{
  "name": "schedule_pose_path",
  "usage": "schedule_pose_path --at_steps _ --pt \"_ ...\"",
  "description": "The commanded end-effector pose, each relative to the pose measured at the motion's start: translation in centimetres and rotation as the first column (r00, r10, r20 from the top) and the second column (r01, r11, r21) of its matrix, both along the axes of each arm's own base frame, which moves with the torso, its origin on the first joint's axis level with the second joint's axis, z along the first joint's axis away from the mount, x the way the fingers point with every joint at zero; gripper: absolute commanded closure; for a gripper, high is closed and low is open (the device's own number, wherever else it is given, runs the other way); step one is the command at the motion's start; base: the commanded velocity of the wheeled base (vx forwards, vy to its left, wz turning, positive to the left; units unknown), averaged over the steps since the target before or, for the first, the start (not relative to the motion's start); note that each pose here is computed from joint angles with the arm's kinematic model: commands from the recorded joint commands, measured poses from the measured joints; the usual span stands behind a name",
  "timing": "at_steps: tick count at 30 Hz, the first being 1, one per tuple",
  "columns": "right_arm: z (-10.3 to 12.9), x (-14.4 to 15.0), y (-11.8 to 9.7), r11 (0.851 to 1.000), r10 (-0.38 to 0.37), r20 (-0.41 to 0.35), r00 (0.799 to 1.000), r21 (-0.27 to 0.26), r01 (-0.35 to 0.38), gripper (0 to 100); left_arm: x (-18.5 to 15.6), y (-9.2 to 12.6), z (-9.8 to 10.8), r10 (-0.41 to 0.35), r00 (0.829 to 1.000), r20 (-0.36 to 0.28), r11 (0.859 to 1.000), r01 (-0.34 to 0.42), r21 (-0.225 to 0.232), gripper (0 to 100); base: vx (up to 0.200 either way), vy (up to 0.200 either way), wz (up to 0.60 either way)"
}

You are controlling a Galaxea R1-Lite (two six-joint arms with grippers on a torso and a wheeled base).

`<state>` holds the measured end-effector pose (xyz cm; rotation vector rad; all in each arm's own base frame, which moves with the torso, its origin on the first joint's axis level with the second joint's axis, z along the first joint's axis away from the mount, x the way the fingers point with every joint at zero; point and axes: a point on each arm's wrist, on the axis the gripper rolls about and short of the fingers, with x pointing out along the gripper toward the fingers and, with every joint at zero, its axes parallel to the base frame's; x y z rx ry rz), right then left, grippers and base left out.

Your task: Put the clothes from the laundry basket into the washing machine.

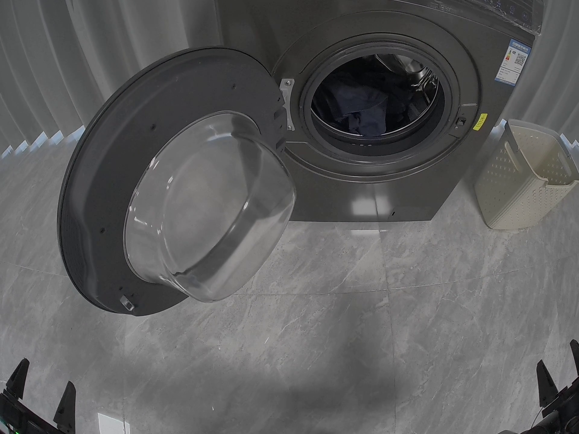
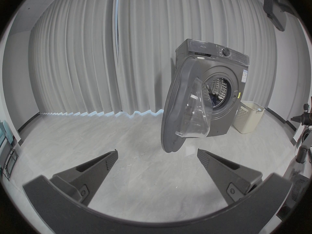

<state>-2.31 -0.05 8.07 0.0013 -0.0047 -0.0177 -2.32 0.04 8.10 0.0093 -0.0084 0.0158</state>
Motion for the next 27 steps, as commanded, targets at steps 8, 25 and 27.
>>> schedule_pose_path --at_steps 8,25,27 --pt "-0.4 0.0 0.0 1.0 0.002 -0.002 1.0 0.0 -0.002 0 0.7 0.0 8.3 -0.057 0.996 0.07 0.997 0.061 -0.048 0 0.0 0.0 0.0" --pt "-0.4 0.0 0.0 1.0 0.002 -0.002 1.0 0.0 -0.002 0 15.4 -2.1 11.7 -0.264 0.962 -0.074 0.962 0.257 -0.092 0 0.0 0.0 0.0" --pt "-0.4 0.0 0.0 1.0 0.002 -0.002 1.0 0.0 -0.002 0 16.3 -2.3 11.9 -0.288 0.955 -0.075 0.955 0.281 -0.09 0 0.0 0.0 0.0"
